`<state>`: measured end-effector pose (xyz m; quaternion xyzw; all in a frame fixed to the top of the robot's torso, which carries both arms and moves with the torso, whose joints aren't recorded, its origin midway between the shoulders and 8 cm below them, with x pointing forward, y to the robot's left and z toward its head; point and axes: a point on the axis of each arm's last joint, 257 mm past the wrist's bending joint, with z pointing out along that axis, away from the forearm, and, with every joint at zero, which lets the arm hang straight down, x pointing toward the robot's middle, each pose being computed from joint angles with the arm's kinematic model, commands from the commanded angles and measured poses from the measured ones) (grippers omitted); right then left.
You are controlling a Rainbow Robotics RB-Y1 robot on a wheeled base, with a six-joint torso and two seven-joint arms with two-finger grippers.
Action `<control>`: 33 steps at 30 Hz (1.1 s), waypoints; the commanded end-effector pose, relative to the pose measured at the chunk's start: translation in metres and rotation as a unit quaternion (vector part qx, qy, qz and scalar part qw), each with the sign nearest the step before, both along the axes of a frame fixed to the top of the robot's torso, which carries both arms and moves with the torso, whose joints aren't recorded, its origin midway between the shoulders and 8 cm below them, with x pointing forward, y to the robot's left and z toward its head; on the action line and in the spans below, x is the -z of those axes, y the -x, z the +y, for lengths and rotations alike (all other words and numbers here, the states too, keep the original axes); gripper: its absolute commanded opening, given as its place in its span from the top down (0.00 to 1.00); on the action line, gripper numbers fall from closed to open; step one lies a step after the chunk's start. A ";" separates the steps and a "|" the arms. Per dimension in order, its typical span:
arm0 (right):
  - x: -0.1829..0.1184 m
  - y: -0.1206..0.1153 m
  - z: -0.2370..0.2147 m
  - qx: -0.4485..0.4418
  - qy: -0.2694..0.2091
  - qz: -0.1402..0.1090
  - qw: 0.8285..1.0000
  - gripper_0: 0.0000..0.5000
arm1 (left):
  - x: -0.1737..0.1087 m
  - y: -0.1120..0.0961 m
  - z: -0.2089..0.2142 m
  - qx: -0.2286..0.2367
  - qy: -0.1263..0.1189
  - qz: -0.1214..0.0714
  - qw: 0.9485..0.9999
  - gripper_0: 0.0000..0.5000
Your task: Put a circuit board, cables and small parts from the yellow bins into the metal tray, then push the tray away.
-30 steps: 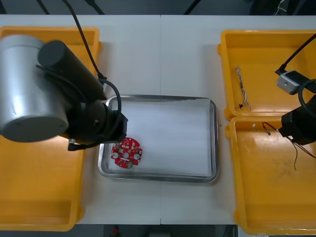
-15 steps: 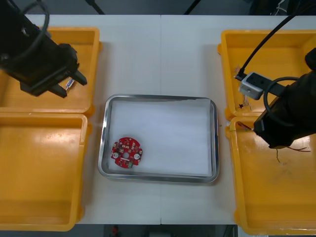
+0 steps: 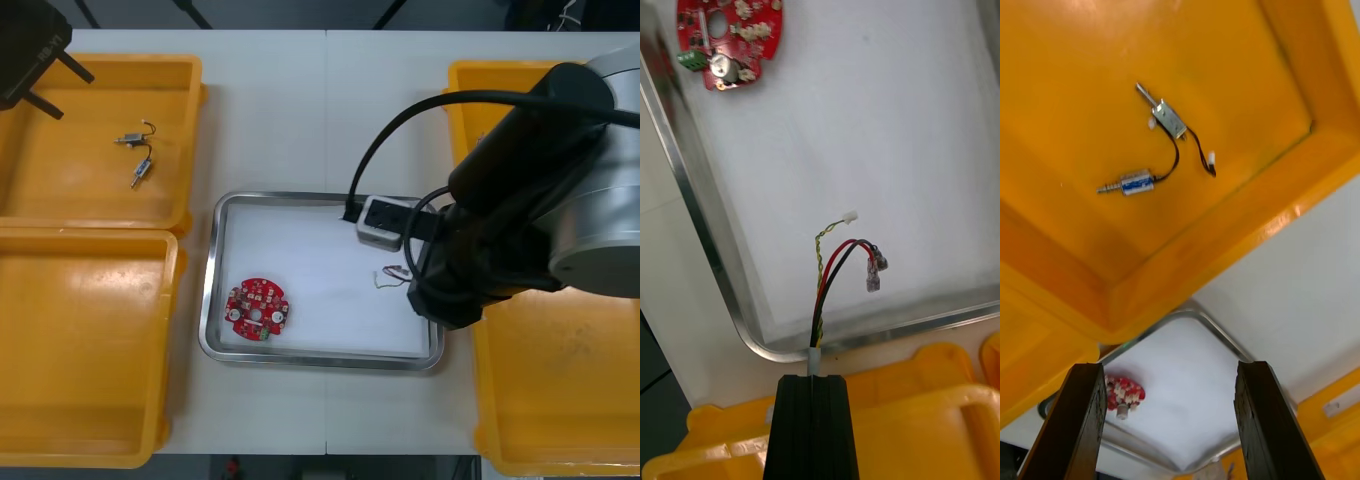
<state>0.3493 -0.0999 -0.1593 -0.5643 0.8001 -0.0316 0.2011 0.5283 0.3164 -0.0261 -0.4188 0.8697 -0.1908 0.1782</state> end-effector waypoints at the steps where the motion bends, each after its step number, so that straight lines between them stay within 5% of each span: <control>1: 0.000 -0.003 0.042 -0.103 0.011 -0.023 0.994 1.00 | -0.037 -0.027 0.025 -0.060 0.001 -0.054 0.997 0.00; 8: 0.026 -0.006 0.067 -0.170 0.025 -0.017 0.985 1.00 | -0.017 -0.068 0.040 -0.107 -0.001 -0.078 0.991 0.00; 16: 0.065 -0.012 0.075 -0.190 0.051 -0.030 0.980 1.00 | 0.019 -0.111 0.043 -0.152 -0.037 -0.092 0.983 0.00; 27: 0.110 -0.016 0.086 -0.208 0.061 -0.035 0.976 1.00 | 0.070 -0.145 0.014 -0.212 0.012 -0.095 0.973 0.00; 33: 0.124 -0.017 0.085 -0.209 0.058 -0.046 0.975 1.00 | 0.099 -0.145 0.006 -0.217 0.015 -0.079 0.973 0.00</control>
